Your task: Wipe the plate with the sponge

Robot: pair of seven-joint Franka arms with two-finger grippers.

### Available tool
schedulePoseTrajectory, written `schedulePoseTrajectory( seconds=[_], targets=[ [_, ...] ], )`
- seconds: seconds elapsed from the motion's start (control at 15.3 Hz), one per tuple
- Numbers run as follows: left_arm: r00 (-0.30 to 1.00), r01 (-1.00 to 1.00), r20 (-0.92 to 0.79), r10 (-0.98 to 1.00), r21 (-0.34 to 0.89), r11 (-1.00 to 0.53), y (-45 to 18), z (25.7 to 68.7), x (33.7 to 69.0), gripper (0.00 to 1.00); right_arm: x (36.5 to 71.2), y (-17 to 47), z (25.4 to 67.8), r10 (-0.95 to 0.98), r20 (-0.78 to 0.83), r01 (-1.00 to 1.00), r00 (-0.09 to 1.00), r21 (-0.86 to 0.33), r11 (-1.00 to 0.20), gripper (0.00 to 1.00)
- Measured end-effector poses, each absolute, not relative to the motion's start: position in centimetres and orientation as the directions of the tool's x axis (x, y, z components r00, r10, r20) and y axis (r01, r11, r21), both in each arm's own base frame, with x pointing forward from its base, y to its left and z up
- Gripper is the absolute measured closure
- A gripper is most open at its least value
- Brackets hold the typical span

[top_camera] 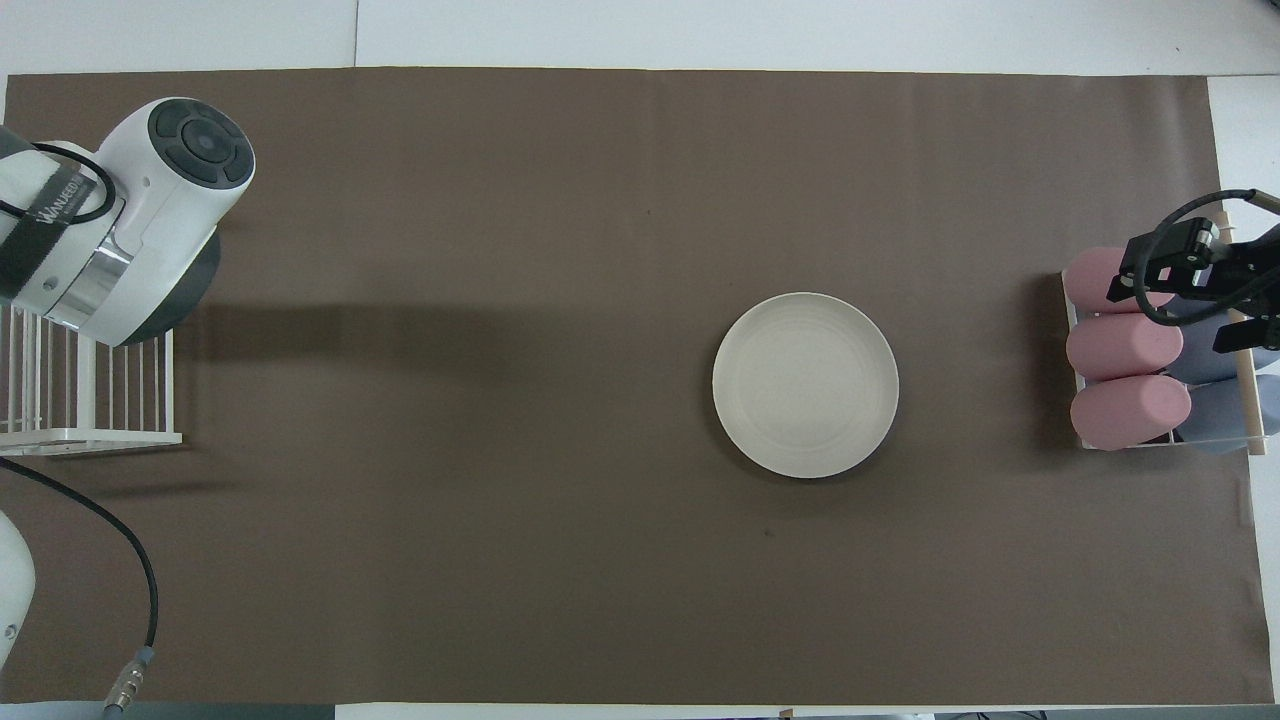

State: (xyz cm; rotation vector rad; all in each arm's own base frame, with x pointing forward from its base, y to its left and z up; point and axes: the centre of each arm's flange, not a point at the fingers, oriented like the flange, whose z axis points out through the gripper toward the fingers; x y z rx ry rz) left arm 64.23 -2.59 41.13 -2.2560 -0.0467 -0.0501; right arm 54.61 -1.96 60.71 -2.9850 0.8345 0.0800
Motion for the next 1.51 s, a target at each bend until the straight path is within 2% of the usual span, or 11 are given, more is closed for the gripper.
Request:
schedulePoseTrajectory(
  seconds=[0.07, 0.26, 0.52, 0.59, 0.85, 1.05, 1.31, 1.51],
  targets=[
    [0.998, 0.05, 0.054, 0.012, -0.776, -0.629, -2.5, 41.2, 64.3, 0.11, 54.6, -1.6, 60.7, -0.573, -0.064, -0.575, 0.817, -0.022, -0.818, 0.0],
    [0.999, 0.047, 0.054, 0.009, -0.779, -0.625, -2.5, 41.1, 64.3, 0.49, 54.6, -0.4, 60.7, -0.684, -0.069, -0.686, 0.726, -0.014, -0.727, 0.0],
    [0.999, 0.047, 0.053, 0.008, -0.779, -0.625, -2.5, 41.0, 64.3, 0.9, 55.0, 0.0, 61.0, -0.716, -0.044, -0.717, 0.697, -0.037, -0.696, 0.0],
    [0.999, 0.047, 0.053, 0.008, -0.779, -0.625, -2.5, 41.0, 64.3, 0.93, 55.1, -0.3, 61.0, -0.729, -0.043, -0.73, 0.683, -0.038, -0.682, 0.0],
    [0.998, 0.049, 0.057, 0.008, -0.779, -0.625, -2.6, 41.2, 64.4, 0.93, 54.7, -0.4, 59.9, -0.841, -0.062, -0.843, 0.537, -0.013, -0.537, 0.0],
    [0.997, 0.07, 0.072, 0.024, -0.755, -0.652, -2.7, 44.0, 64.9, 0.94, 54.7, 1.1, 59.8, -0.875, -0.062, -0.877, 0.481, -0.017, -0.481, 0.0],
    [0.989, 0.134, 0.012, 0.15, -0.523, -0.841, -3.4, 52.6, 64.0, 0.94, 54.4, 7.6, 60.0, -0.943, -0.061, -0.945, 0.328, -0.025, -0.327, 0.0],
    [0.973, 0.189, -0.086, 0.216, -0.246, -0.951, -4.7, 55.7, 62.3, 0.94, 54.2, 12.7, 60.0, -0.964, -0.065, -0.963, 0.258, -0.099, -0.251, 0.0]
  ],
)
